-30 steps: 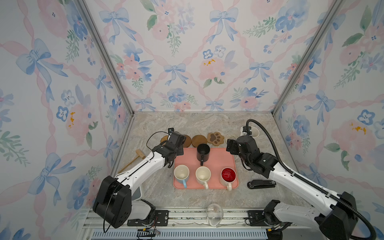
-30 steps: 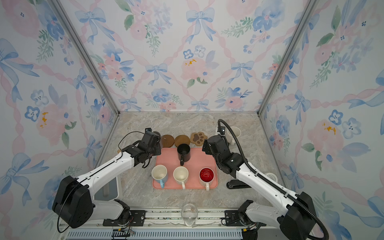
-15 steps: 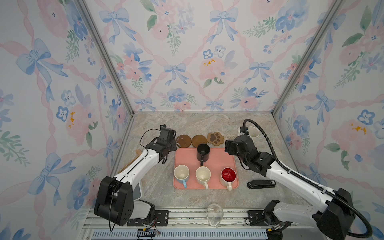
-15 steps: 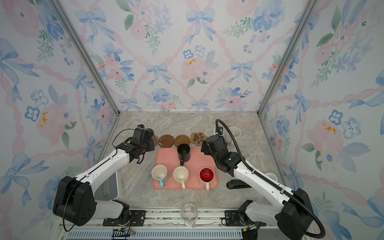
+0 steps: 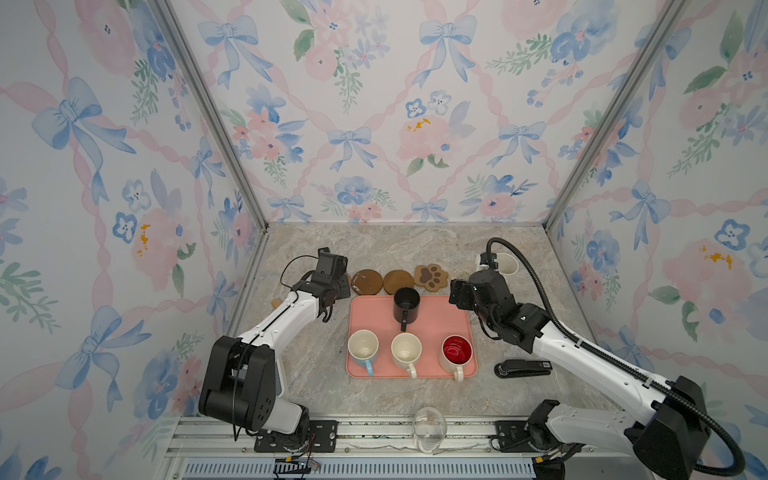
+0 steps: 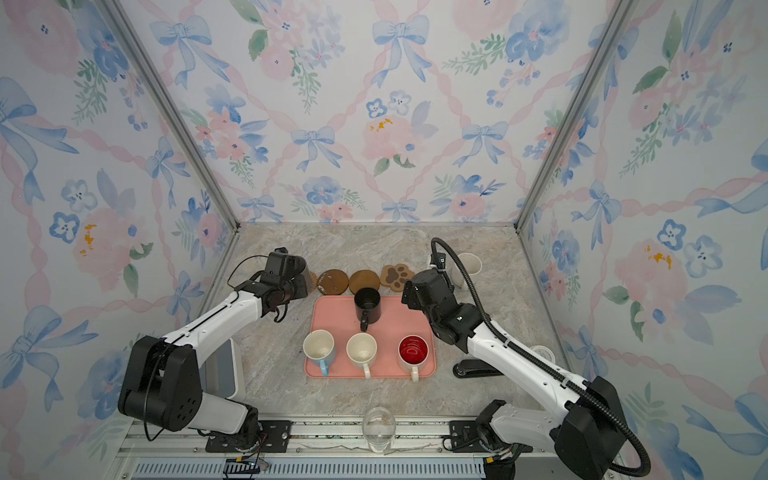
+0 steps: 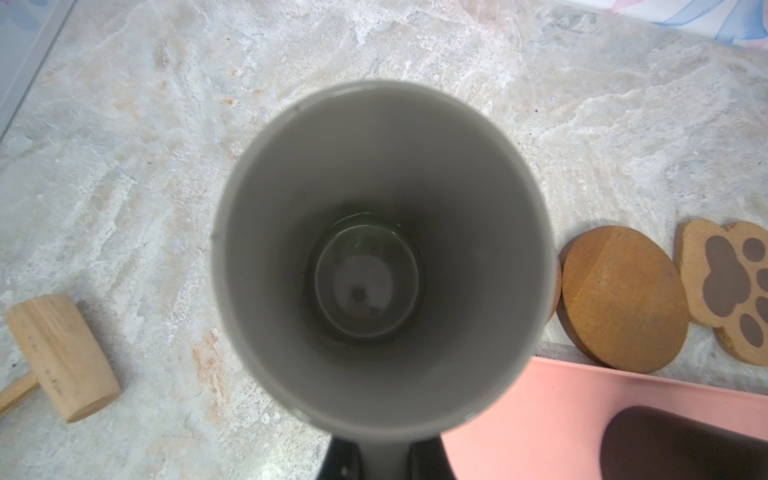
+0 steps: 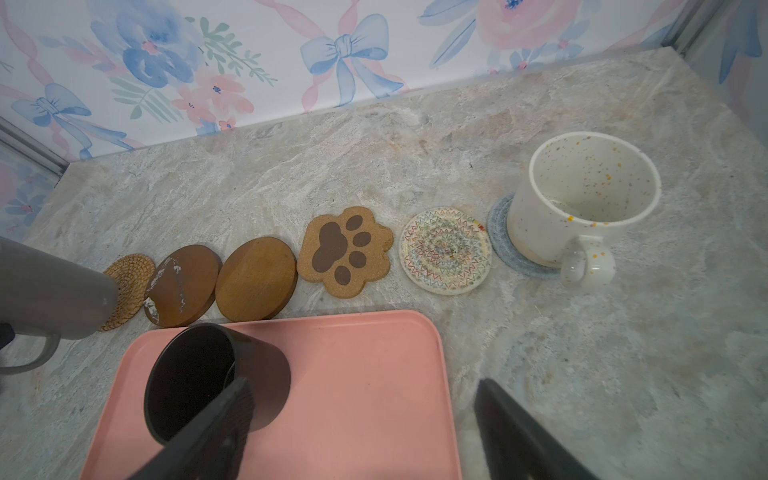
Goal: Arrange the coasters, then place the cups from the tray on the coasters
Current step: 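Close left gripper on grey mug, lift it toward the woven rattan coaster, then lower the grey mug onto the woven rattan coaster and open left gripper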
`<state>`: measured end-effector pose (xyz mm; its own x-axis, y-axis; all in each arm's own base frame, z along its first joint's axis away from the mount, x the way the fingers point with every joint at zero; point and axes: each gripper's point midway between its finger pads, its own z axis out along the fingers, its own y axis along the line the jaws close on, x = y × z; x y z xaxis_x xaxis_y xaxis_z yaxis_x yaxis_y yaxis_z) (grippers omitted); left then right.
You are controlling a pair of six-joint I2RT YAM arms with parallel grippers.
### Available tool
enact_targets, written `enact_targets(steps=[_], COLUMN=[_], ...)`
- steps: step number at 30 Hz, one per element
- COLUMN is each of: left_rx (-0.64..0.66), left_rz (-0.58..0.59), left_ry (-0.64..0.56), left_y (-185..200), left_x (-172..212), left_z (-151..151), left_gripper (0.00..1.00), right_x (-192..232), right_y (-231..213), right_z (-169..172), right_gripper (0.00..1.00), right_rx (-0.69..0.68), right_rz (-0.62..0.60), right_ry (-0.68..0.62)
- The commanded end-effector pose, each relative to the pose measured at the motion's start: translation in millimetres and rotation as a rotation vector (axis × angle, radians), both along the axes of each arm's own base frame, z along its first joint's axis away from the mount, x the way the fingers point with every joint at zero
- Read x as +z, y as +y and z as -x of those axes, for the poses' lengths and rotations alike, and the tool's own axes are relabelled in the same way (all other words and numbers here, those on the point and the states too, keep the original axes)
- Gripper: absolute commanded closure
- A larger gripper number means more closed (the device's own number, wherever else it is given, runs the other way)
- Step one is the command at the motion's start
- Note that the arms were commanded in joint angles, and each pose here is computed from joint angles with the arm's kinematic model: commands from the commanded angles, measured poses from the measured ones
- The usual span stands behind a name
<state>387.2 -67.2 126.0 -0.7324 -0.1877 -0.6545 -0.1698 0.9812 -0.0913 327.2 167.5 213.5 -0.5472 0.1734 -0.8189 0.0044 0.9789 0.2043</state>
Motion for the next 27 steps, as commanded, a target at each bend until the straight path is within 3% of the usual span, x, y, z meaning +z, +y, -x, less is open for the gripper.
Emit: enact_targets(steps=[1, 27], left_rx=[-0.006, 0.02], left_rz=[0.022, 0.035], left_ry=[-0.153, -0.11], left_y=[-2.8, 8.0], left_x=[40.6, 16.8], left_z=[-31.7, -51.4], left_gripper=[1.0, 1.0], right_x=[12.4, 8.9], right_y=[-0.1, 6.3], right_z=[-3.7, -8.7], right_gripper=[0.14, 0.14], right_rx=[-0.004, 0.008], right_rz=[-0.003, 0.008], right_ry=[-0.02, -0.004])
